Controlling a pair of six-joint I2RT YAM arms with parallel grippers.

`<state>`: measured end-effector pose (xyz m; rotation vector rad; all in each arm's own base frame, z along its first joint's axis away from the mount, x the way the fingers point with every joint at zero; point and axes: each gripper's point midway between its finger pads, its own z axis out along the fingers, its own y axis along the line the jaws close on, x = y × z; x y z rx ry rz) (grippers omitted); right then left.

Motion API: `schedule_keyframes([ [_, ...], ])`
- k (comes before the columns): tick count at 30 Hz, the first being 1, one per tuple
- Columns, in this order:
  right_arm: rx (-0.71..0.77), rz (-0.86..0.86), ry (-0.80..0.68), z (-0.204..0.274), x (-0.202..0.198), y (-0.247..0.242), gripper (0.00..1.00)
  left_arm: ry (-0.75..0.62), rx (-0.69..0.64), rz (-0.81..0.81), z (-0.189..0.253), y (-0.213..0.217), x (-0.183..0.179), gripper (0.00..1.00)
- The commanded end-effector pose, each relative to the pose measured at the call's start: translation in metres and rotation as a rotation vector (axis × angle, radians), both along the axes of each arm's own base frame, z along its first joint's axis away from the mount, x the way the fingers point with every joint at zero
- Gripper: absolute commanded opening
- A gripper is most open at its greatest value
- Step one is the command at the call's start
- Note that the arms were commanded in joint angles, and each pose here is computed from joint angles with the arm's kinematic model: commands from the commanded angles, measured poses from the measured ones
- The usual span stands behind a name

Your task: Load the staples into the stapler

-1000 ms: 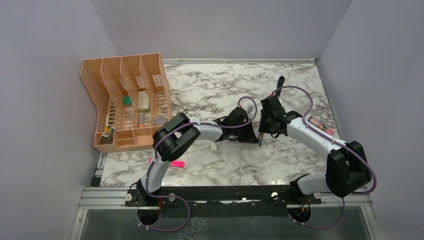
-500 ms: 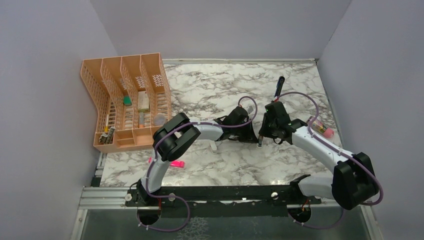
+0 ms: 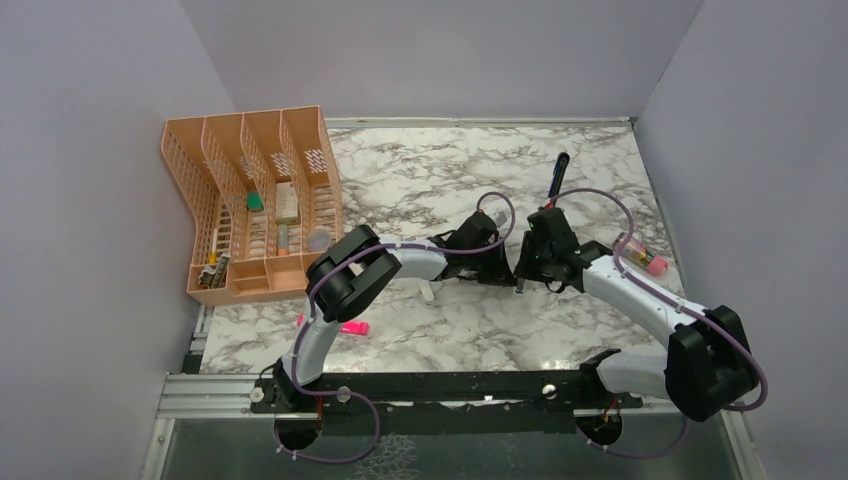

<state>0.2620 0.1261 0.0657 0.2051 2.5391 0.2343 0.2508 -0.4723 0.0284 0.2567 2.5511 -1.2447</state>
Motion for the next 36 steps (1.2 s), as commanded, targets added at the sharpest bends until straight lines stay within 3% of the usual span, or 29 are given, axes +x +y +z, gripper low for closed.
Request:
schedule_keyframes([
  [1,0.008,0.035,0.247,-0.035,-0.060,0.000,0.35,-0.026,0.114,0.055,-0.042,0.009,0.010,0.02],
  [10,-0.007,0.022,0.248,-0.036,-0.059,-0.002,0.41,-0.028,0.103,0.036,-0.038,0.007,0.008,0.04],
  [18,0.018,-0.012,0.117,0.007,-0.035,0.000,0.51,-0.047,0.073,0.023,-0.018,0.008,0.005,0.12],
  [24,-0.016,-0.069,0.066,0.019,-0.027,-0.010,0.47,-0.073,0.041,0.021,0.002,0.009,0.005,0.12],
  [36,-0.048,-0.068,0.095,-0.001,-0.022,-0.010,0.34,-0.149,0.056,0.070,0.026,0.021,0.013,0.09],
])
